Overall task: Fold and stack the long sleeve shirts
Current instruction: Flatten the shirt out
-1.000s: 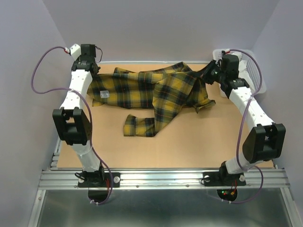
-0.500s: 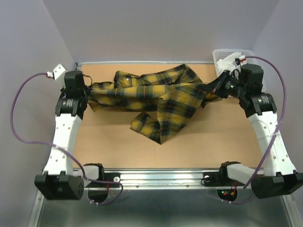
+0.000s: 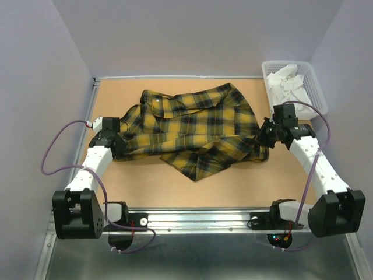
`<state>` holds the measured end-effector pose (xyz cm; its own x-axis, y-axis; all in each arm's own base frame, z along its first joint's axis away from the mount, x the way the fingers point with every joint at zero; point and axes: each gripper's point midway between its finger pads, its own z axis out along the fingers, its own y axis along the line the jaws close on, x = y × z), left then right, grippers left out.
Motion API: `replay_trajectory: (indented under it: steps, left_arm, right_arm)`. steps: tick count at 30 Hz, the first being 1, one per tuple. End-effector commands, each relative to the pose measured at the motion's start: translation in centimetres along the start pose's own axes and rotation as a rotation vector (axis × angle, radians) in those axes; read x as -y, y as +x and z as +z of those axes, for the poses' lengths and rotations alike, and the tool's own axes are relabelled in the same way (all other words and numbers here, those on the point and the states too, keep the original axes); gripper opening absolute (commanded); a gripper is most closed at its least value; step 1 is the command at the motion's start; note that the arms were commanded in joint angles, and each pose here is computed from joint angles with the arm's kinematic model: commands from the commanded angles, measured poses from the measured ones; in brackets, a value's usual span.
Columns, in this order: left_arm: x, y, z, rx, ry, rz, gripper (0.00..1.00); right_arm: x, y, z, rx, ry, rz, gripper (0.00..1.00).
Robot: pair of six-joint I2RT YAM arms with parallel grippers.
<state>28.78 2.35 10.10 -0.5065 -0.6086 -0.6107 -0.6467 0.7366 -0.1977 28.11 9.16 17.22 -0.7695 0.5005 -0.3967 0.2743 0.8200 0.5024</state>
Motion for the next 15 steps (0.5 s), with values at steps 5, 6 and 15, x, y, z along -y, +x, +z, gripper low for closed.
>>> replay_trajectory:
  steps: [5,6,15]
  left_arm:
    - [1.8,0.5,2.3,-0.02,0.038,-0.01,0.0]
    - [1.2,1.2,2.6,-0.03,0.019,-0.005,0.0]
    - [-0.5,0.9,-0.1,0.016,0.018,0.004,0.0]
  right_arm:
    - [4.3,-2.1,4.7,0.054,0.18,-0.078,0.02]
    - [4.7,-1.7,4.8,0.041,0.187,-0.088,0.02]
    - [8.3,2.7,2.3,-0.053,0.289,-0.139,0.14]
